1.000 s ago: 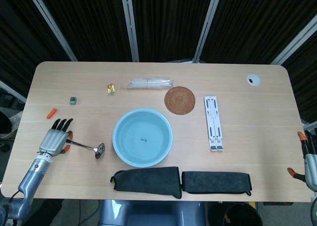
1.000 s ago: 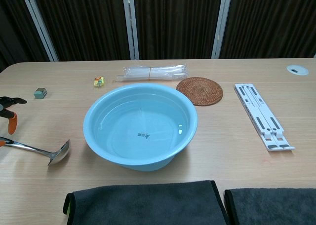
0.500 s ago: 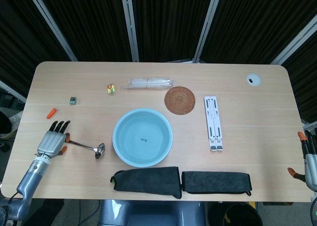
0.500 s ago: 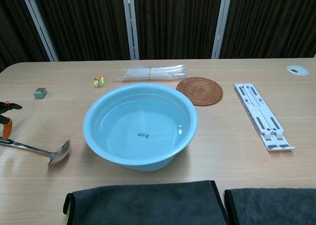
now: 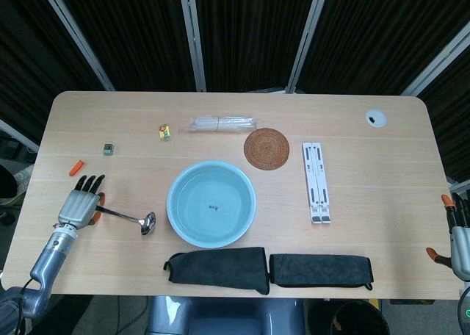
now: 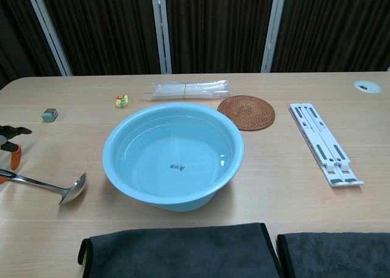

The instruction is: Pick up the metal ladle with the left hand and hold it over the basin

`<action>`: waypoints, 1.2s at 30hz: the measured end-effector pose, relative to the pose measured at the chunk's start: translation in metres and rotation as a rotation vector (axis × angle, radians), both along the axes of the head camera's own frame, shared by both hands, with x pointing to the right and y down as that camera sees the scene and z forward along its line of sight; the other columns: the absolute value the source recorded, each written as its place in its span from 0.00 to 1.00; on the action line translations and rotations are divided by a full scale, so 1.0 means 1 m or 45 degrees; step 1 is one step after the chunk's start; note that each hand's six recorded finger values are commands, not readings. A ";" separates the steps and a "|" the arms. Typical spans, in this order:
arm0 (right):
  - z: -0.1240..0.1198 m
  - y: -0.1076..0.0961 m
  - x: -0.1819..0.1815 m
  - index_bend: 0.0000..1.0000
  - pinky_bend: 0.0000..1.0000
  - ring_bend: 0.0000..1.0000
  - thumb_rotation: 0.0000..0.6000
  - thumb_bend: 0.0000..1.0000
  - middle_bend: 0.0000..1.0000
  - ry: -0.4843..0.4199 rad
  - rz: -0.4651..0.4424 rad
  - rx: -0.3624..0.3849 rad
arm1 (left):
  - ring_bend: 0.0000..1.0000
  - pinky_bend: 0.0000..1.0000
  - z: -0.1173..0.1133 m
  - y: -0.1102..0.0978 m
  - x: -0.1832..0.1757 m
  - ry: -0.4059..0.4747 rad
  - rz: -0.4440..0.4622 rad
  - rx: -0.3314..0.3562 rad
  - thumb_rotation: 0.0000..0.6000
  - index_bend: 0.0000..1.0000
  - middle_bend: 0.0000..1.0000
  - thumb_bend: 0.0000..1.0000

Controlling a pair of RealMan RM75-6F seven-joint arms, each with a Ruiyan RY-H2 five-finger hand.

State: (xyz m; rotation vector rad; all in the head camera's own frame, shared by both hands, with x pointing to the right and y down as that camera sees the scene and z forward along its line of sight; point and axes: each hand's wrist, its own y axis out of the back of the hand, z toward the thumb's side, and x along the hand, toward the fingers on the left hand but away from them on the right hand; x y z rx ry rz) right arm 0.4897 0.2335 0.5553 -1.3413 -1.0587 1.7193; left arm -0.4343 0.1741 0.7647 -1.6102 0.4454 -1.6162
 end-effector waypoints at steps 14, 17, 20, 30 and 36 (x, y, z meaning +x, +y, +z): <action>-0.001 0.000 0.003 0.00 0.00 0.00 1.00 0.00 0.00 0.004 0.010 -0.001 | 0.00 0.00 0.008 0.001 0.015 0.053 0.025 -0.012 1.00 0.46 0.00 0.35; -0.001 0.000 0.003 0.00 0.00 0.00 1.00 0.00 0.00 0.004 0.011 0.001 | 0.00 0.00 0.008 0.001 0.017 0.062 0.027 -0.014 1.00 0.46 0.00 0.35; -0.002 -0.001 0.003 0.00 0.00 0.00 1.00 0.00 0.00 0.003 0.013 0.006 | 0.00 0.00 0.009 0.002 0.020 0.075 0.030 -0.025 1.00 0.46 0.00 0.35; -0.003 0.000 0.004 0.00 0.00 0.00 1.00 0.00 0.00 0.004 0.011 0.010 | 0.00 0.00 0.013 0.006 0.023 0.093 0.023 -0.066 1.00 0.51 0.00 0.44; -0.003 0.000 0.003 0.00 0.00 0.00 1.00 0.00 0.00 0.003 0.009 0.007 | 0.00 0.00 0.009 0.006 0.025 0.139 0.012 -0.065 1.00 0.54 0.00 0.45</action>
